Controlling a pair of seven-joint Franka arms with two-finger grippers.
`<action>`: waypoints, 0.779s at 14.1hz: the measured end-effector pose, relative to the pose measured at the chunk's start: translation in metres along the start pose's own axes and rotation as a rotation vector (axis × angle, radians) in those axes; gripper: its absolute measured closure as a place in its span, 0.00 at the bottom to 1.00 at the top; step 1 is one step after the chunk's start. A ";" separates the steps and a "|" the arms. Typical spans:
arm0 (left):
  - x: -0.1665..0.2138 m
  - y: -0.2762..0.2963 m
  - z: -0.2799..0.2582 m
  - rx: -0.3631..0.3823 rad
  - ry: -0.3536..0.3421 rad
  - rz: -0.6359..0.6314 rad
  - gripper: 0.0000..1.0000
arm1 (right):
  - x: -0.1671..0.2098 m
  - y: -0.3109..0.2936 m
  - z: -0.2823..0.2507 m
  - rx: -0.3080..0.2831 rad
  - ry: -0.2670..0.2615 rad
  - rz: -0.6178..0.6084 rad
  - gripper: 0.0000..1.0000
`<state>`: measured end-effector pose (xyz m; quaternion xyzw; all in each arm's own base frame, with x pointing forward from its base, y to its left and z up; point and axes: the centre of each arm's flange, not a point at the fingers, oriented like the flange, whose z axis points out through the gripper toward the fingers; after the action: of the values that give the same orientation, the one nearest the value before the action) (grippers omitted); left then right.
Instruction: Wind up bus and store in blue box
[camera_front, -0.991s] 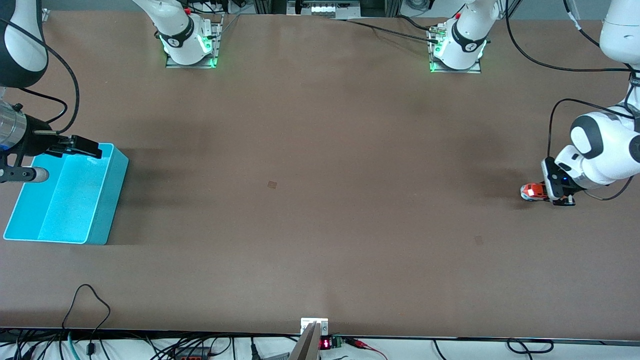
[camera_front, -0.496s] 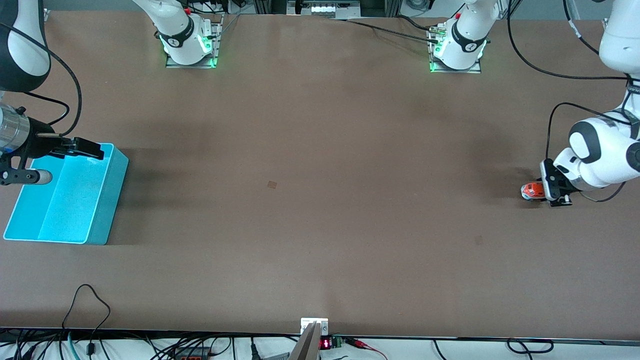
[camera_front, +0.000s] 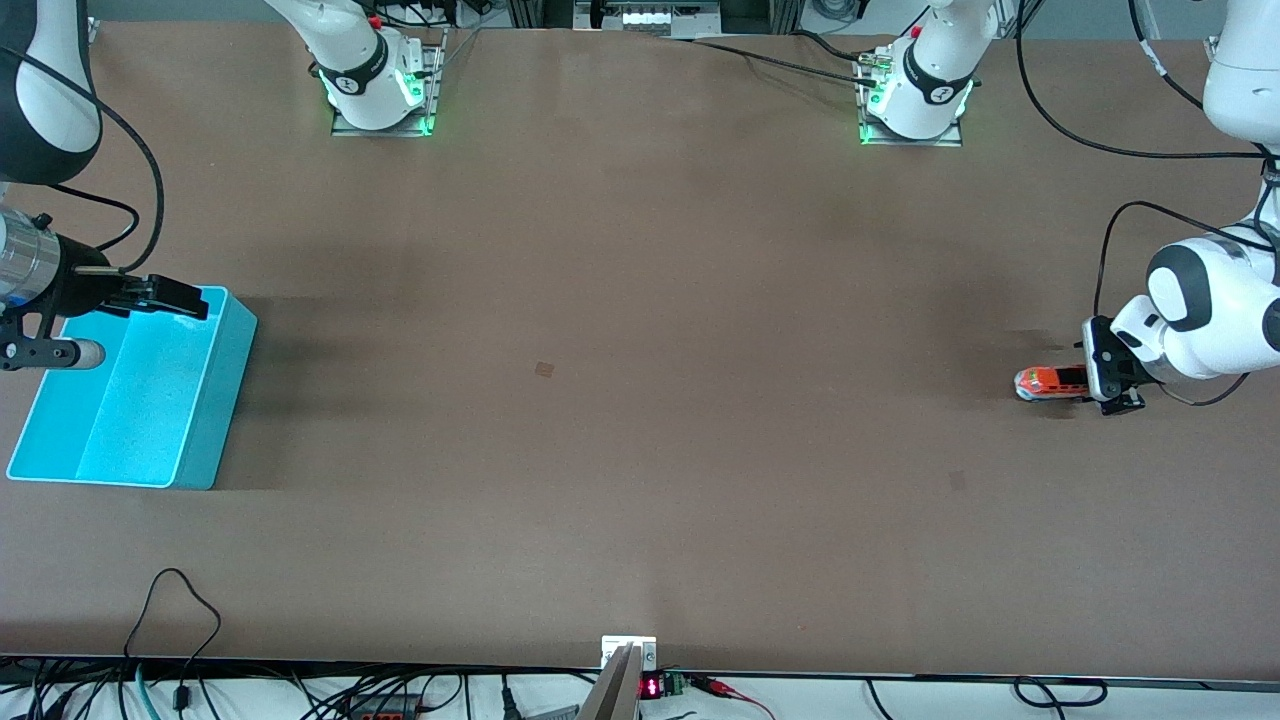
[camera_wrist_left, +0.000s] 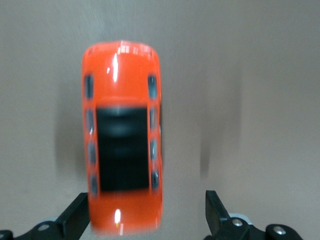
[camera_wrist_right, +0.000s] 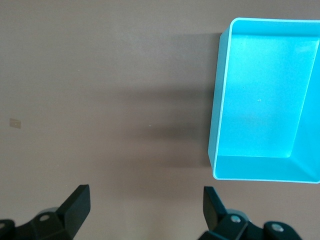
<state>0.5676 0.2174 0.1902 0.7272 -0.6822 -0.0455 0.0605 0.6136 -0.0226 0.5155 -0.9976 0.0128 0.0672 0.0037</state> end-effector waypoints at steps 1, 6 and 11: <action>0.007 0.000 -0.010 -0.010 -0.001 0.000 0.00 | 0.000 0.000 0.000 0.000 0.000 0.000 0.00; 0.043 0.001 -0.069 -0.024 -0.020 -0.043 0.00 | 0.000 0.000 0.001 0.000 -0.001 0.000 0.00; 0.062 -0.009 -0.116 -0.034 -0.033 -0.063 0.00 | 0.000 0.000 0.001 0.000 -0.002 0.000 0.00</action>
<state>0.5974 0.1594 0.3049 0.7463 -0.6591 -0.0706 0.0601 0.6138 -0.0225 0.5145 -0.9976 0.0127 0.0682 0.0038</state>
